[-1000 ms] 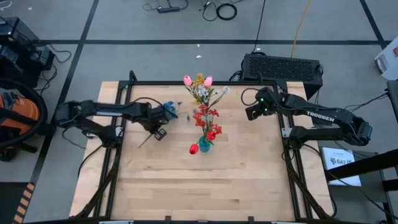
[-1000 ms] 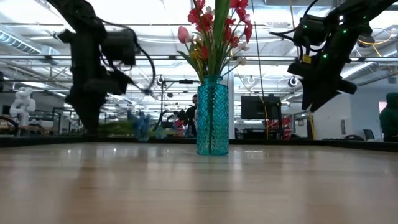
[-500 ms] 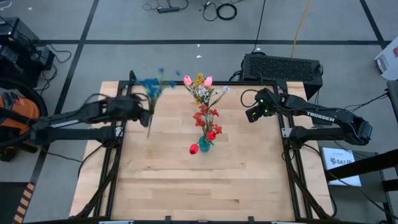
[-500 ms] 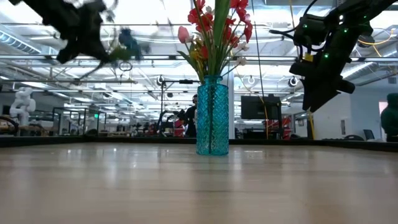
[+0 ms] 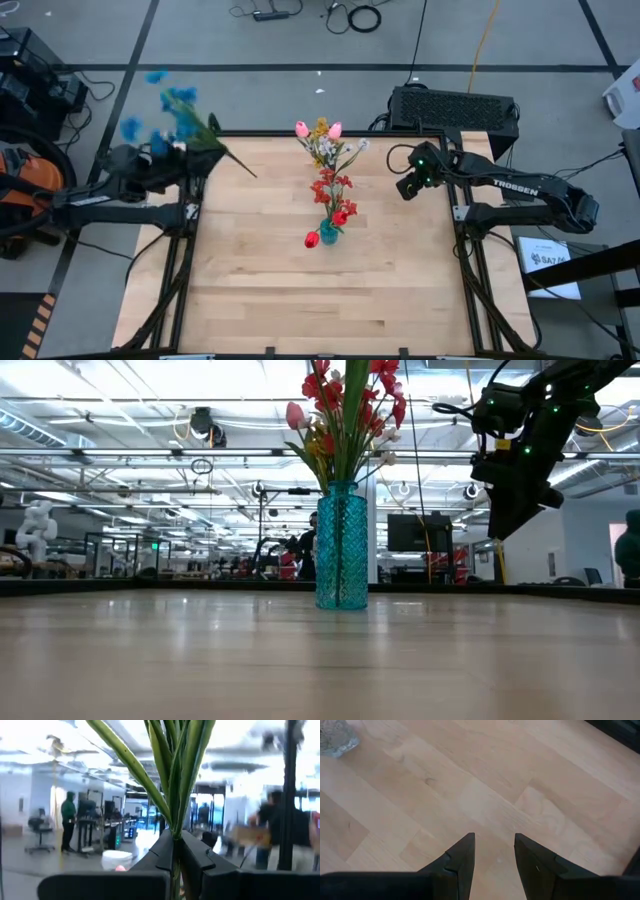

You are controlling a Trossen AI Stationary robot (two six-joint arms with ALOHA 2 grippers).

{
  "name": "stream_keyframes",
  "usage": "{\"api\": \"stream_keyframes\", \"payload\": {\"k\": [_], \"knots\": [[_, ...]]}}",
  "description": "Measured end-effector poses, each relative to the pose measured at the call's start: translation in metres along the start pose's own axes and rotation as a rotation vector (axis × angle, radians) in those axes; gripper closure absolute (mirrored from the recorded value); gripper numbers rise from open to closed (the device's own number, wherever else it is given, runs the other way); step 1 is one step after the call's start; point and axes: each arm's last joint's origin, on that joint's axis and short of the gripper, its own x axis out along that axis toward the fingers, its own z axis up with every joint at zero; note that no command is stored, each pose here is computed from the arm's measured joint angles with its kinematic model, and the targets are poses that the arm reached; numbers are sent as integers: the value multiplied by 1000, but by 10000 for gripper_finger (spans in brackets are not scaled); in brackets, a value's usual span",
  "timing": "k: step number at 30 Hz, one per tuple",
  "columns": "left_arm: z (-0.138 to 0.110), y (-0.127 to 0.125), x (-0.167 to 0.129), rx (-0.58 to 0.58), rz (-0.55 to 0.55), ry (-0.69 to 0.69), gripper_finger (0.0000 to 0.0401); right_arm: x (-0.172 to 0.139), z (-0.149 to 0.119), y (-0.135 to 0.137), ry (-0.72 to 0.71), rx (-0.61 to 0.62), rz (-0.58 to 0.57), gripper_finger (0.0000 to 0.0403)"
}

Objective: Sort flowers into vase by color
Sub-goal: Put the blue flowers into the blue vase

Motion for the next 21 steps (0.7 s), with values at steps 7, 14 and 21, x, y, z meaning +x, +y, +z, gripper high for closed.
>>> {"api": "stream_keyframes", "payload": {"k": [7, 14, 21], "knots": [[-35, -3, 14, 237, -53, 272, 378, 0, 1, 0, -6, 2, 2, 273], [-60, -6, 39, 215, -133, 348, 381, 0, 5, 2, -46, 12, 16, 273], [-95, -10, 46, 218, -188, 305, 393, 0, 7, 2, -66, 59, 26, 273]]}}
